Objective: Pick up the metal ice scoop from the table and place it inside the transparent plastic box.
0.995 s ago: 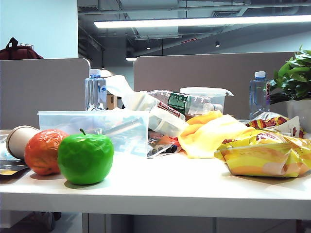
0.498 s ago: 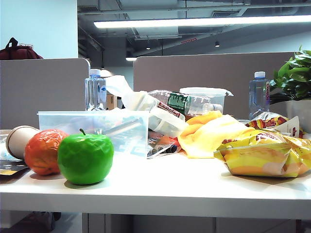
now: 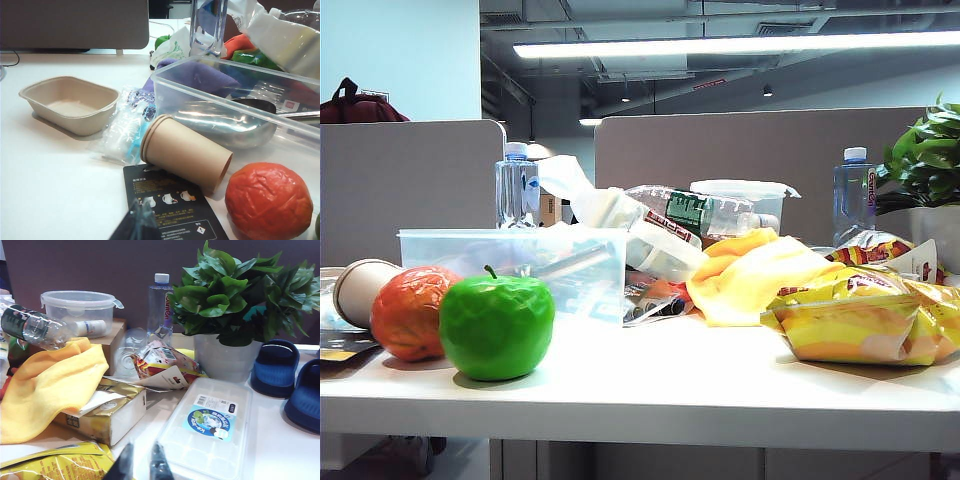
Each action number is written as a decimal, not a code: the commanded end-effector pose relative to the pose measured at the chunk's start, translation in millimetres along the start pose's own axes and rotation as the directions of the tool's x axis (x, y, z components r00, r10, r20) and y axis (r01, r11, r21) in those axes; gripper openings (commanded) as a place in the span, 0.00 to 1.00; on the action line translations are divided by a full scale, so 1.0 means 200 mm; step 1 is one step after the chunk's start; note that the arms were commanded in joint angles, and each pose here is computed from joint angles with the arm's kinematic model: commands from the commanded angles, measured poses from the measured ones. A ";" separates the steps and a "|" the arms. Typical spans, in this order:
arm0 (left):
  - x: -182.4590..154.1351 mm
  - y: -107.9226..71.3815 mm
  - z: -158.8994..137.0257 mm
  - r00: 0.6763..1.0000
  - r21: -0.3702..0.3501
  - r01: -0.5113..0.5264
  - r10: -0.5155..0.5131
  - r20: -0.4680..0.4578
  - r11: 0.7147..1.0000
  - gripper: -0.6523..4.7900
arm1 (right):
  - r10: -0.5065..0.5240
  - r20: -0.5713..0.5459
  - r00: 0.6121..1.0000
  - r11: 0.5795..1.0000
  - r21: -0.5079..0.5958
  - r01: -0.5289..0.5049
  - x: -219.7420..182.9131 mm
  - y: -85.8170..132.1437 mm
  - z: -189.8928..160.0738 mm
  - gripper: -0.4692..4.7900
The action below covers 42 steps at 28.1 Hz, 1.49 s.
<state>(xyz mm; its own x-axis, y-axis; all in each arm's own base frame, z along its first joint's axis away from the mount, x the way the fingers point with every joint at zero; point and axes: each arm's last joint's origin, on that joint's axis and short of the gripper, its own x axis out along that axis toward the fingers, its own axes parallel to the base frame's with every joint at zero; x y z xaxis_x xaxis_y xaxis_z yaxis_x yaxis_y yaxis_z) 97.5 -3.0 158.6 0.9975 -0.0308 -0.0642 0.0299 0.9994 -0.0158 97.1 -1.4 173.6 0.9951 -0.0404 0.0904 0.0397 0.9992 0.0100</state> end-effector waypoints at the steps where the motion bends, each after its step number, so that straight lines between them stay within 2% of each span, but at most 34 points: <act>1: 0.00 0.00 0.01 1.000 0.004 0.005 -0.005 0.014 1.000 0.11 | -0.003 0.006 1.000 1.000 0.004 0.003 0.00 0.00 0.00 0.18; 14: 0.00 0.00 0.01 1.000 0.004 0.005 -0.005 0.014 1.000 0.11 | 0.028 -0.012 1.000 1.000 -0.001 -0.028 0.00 0.02 -0.01 0.18; 42: 0.00 0.00 0.01 1.000 0.004 0.005 -0.005 0.014 1.000 0.11 | 0.027 -0.012 1.000 1.000 -0.001 -0.027 0.00 0.02 -0.01 0.18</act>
<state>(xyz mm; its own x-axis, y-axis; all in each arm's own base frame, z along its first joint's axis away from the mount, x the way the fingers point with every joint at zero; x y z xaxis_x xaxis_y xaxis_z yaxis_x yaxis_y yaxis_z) 97.4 -3.0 158.7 0.9976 -0.0308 -0.0623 0.0299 0.9994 -0.0154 97.2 2.3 171.7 0.9974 -0.0089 0.0710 0.0082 0.9999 0.0091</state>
